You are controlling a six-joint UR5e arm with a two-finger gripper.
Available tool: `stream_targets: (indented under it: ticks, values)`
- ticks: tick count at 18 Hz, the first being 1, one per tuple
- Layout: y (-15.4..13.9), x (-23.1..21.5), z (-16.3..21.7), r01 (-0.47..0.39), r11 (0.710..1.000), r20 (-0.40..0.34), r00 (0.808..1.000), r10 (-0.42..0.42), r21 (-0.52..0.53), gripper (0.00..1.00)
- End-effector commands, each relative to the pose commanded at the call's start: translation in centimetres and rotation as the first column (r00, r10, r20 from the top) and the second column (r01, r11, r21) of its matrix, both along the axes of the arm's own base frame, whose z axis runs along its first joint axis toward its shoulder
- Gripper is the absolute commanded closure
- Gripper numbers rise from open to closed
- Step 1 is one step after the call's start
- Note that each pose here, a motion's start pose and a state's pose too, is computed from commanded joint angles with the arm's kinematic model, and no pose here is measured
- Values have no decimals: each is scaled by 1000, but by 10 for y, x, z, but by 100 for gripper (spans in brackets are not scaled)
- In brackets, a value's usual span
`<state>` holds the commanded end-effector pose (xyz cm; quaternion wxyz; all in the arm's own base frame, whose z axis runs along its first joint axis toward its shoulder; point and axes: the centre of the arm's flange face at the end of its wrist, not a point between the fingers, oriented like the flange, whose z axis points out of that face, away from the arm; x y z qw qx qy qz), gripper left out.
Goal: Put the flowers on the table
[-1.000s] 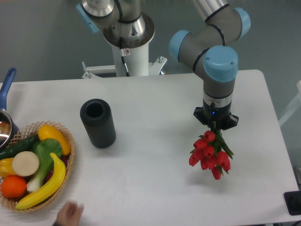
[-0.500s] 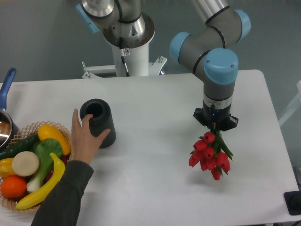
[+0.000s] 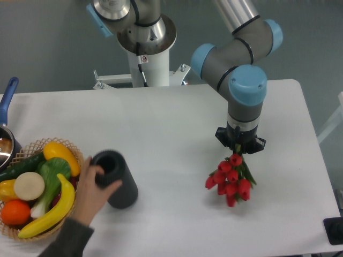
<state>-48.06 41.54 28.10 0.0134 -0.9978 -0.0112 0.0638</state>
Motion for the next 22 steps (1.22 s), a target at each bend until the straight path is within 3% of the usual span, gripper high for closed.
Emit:
stream_targets:
  ticks: [4,7,9,10,11,22]
  values:
    - [2,-3,0,0,1000,-2,1000,0,3,54]
    - [1,-3,0,1,1000,-1,1000,-1,7,38]
    - [1,-3,2,0,1000,-1,1000,0,14,35]
    - [-1,-2,1,3,1000,2,1000,-3,12,10]
    - [-1,0,-2,3,1000,4,1000,-3,10,0]
    - [-17,-10,-2,-19,1000,-22,1000,19,19,0]
